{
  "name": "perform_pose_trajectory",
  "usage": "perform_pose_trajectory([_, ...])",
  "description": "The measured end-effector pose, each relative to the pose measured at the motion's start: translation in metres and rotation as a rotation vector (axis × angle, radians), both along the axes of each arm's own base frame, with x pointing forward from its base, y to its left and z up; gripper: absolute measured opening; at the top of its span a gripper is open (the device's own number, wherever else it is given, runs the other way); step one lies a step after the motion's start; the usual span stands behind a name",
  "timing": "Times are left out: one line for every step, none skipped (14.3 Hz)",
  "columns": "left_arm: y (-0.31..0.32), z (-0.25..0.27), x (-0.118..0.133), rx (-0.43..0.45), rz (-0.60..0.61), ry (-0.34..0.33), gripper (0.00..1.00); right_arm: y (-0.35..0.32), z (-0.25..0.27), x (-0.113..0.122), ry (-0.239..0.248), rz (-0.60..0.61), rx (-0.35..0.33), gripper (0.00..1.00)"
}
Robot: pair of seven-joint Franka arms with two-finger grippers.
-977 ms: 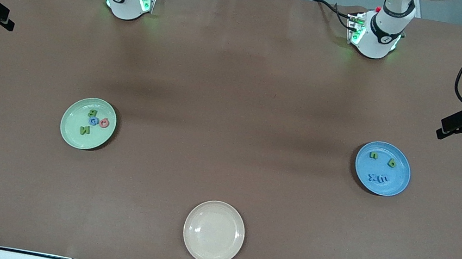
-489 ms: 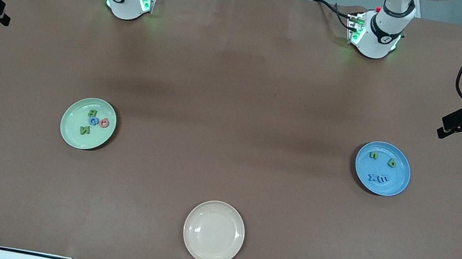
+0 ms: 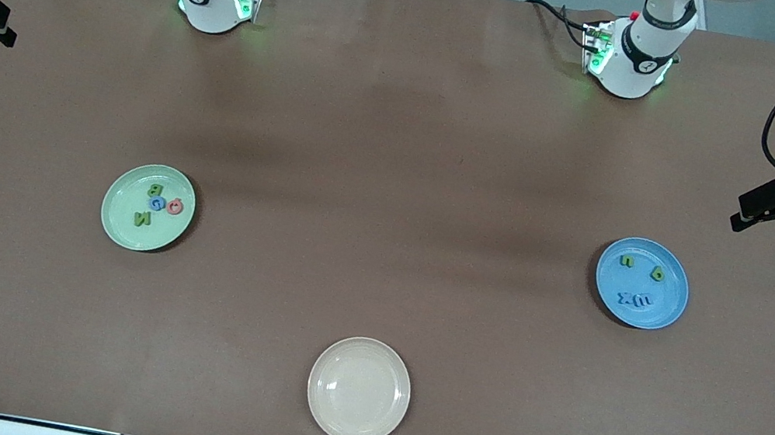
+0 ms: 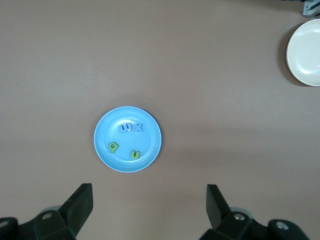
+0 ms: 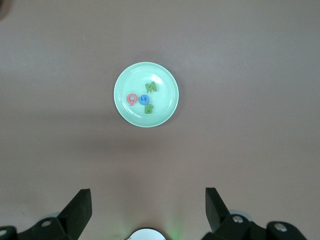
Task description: Sort upper and lower case letters into plates
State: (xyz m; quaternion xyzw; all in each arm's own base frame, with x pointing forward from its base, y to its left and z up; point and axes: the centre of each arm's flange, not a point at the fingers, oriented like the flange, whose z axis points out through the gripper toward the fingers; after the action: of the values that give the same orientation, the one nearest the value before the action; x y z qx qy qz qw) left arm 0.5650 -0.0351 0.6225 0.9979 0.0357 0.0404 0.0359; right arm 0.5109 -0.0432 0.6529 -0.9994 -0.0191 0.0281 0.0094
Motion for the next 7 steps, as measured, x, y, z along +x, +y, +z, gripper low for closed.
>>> perform_pose_trajectory([-0.0007,-0.0002,-0.0003,0.0,-0.001,0.003,1.0,-0.0004,0.0004,0.0006,-0.005,-0.001,0.0,1.0])
perform_pose_trajectory([-0.0007,-0.001,-0.0011,0.001,-0.002,0.011,1.0,-0.0009,0.0006,0.001,-0.009,-0.002,-0.001,1.0])
perform_pose_trajectory([-0.0006,-0.0015,-0.0016,0.001,-0.002,0.016,1.0,-0.0015,0.0006,0.0012,-0.011,-0.003,-0.001,1.0])
perform_pose_trajectory([-0.0005,-0.0017,-0.0019,0.001,-0.002,0.018,1.0,-0.0019,0.0007,0.0015,-0.014,-0.004,-0.001,1.0])
perform_pose_trajectory([-0.0004,-0.0017,-0.0019,0.001,-0.002,0.019,1.0,-0.0023,0.0009,0.0017,-0.016,-0.004,-0.001,1.0])
perform_pose_trajectory([-0.0003,-0.0017,-0.0019,0.001,-0.002,0.019,1.0,-0.0024,0.0009,0.0018,-0.016,-0.005,0.0,1.0])
perform_pose_trajectory([-0.0001,-0.0017,-0.0019,0.001,-0.001,0.019,1.0,-0.0022,0.0008,0.0018,-0.017,-0.005,0.003,1.0])
